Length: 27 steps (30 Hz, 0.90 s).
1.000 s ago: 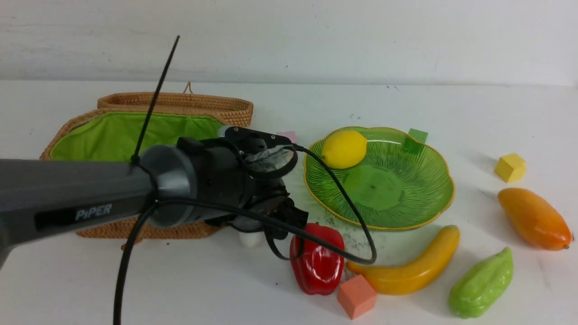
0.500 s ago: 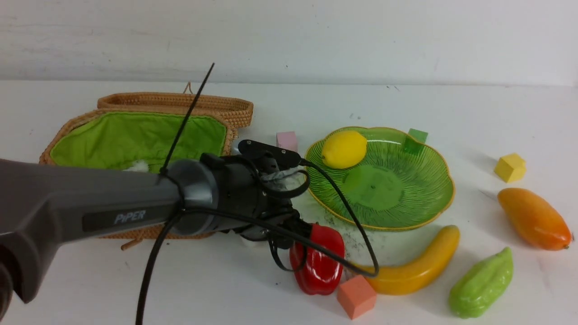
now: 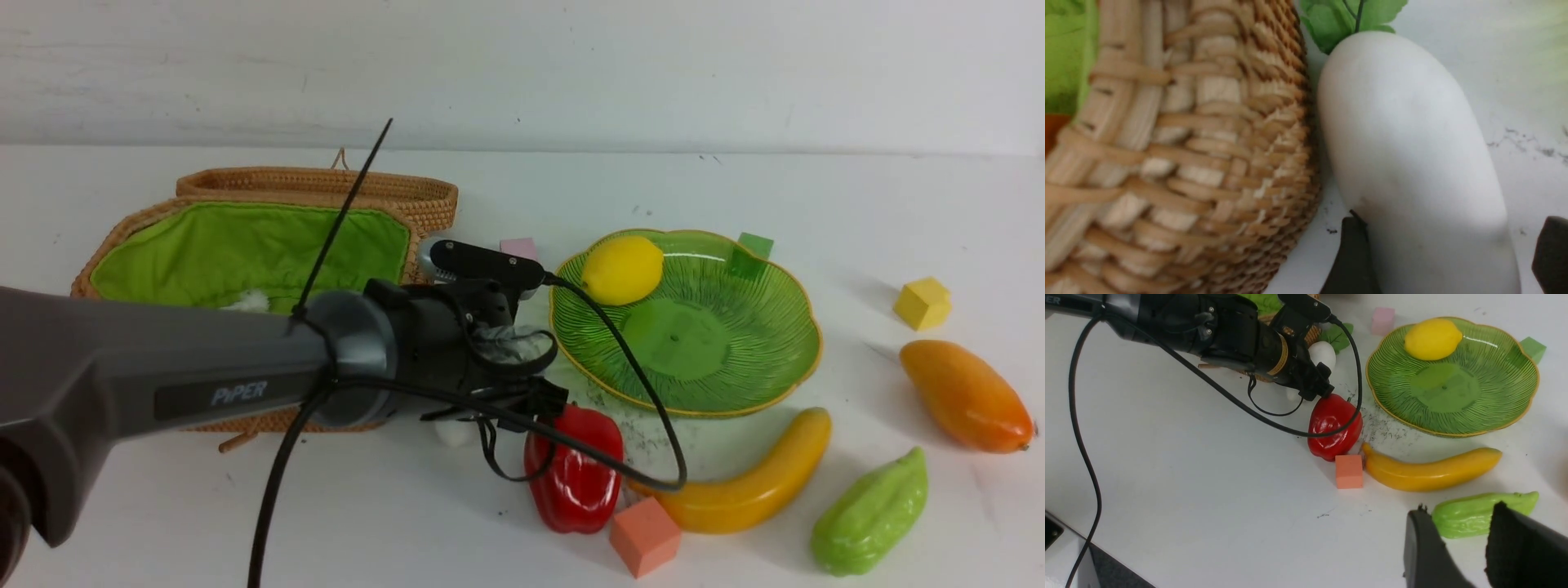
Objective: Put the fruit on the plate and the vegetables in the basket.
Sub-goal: Take a daikon with your left arm and place it on the basket on the left.
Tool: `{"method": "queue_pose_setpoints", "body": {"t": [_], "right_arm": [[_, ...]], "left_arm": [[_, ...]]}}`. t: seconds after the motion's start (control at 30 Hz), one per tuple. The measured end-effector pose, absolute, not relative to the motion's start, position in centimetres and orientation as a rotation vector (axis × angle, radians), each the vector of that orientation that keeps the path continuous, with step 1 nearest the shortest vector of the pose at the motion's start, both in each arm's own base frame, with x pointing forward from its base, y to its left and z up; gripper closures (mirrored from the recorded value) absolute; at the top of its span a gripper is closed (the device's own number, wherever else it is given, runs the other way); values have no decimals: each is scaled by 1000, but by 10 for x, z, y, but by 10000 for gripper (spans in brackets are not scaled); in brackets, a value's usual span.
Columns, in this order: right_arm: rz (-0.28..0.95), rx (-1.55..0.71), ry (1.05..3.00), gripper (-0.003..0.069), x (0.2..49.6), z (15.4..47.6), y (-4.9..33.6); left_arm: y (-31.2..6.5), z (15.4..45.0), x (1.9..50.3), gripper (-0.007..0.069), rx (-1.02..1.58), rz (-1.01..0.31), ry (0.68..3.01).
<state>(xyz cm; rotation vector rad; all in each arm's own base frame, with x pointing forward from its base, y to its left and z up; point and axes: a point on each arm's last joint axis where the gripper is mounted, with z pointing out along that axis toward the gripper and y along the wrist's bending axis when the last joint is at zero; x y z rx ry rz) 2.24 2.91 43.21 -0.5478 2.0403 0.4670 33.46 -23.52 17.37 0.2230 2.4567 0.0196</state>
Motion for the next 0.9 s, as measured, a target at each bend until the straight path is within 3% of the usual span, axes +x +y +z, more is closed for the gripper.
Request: {"method": "queue_pose_setpoints", "body": {"t": [0.2, 0.4, 0.77, 0.9], "right_arm": [[466, -548, 2040, 424, 22, 432, 29], [465, -548, 2040, 424, 22, 432, 29], [464, -550, 2039, 423, 22, 432, 29], [464, -551, 2039, 424, 22, 432, 29]], "left_arm": [[-237, 167, 338, 94, 221, 22, 2456], [-238, 165, 339, 171, 219, 17, 2453], [-237, 166, 338, 171, 201, 23, 2462], [-242, 180, 327, 171, 237, 38, 2440]]}}
